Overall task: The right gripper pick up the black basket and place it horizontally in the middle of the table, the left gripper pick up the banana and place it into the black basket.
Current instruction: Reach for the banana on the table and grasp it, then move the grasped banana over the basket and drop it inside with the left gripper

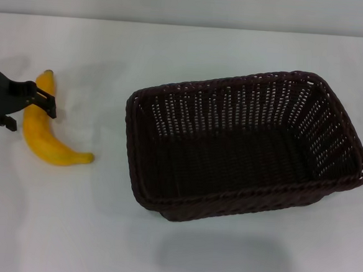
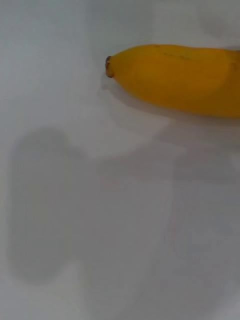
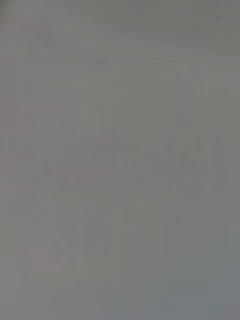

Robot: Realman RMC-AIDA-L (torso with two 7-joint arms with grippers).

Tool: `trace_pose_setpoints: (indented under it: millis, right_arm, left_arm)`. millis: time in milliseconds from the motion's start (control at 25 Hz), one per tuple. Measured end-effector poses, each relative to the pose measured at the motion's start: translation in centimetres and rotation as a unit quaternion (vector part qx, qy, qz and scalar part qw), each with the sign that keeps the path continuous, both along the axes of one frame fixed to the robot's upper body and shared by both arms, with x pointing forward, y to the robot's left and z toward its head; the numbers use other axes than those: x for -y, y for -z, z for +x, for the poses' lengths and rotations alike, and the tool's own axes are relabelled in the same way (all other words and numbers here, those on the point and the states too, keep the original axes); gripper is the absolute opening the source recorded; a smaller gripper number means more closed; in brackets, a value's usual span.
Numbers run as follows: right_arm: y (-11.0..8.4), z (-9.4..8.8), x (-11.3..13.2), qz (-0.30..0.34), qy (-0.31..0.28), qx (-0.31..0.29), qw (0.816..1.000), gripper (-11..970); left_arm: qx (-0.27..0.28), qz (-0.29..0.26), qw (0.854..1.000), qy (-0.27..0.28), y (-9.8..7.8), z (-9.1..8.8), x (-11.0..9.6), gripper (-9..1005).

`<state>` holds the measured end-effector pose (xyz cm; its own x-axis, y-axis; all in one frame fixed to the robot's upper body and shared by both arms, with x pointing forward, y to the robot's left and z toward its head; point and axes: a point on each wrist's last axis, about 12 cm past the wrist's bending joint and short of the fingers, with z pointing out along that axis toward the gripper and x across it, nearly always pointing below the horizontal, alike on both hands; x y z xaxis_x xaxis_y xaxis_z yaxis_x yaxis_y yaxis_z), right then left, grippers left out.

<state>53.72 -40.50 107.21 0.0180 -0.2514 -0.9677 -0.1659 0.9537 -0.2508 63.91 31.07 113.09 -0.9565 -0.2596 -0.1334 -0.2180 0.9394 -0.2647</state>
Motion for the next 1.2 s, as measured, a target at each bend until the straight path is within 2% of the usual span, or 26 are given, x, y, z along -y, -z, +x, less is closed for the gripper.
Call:
trace_pose_setpoints:
  millis: [400,640,680,760,1000,1080,1160,1200]
  right_arm:
    - [0.4,0.3,-0.4,-0.003,0.0,-0.008,1.0,506]
    - [0.4,0.3,-0.4,-0.003,0.0,-0.008,1.0,508]
    - [0.4,0.3,-0.4,-0.003,0.0,-0.008,1.0,508]
    - [0.4,0.3,-0.4,-0.002,-0.001,-0.006,1.0,509]
    - [0.3,0.3,-0.4,-0.002,-0.001,-0.004,1.0,511]
    - [0.3,0.3,-0.4,-0.002,-0.002,-0.004,1.0,511]
    - [0.3,0.3,-0.4,-0.002,-0.002,-0.004,1.0,512]
    - [0.3,0.3,-0.4,-0.002,-0.002,-0.004,1.0,512]
  left_arm:
    - [-0.017,0.003,1.0,0.008,0.5,-0.2,0.4,860]
    - [-0.019,0.007,0.999,0.036,0.0,-0.1,0.8,682]
    - [-0.015,0.008,0.999,0.041,-0.4,0.1,0.8,625]
    - [-0.004,0.006,0.999,0.049,-1.5,0.5,0.9,511]
    - [0.066,-0.044,0.991,0.104,-7.0,1.4,2.3,513]
    - [0.098,-0.09,0.98,0.151,-9.2,1.4,3.7,513]
    - [0.122,-0.136,0.961,0.208,-10.8,1.1,5.4,512]
    - [0.134,-0.16,0.946,0.249,-11.7,0.9,6.6,512]
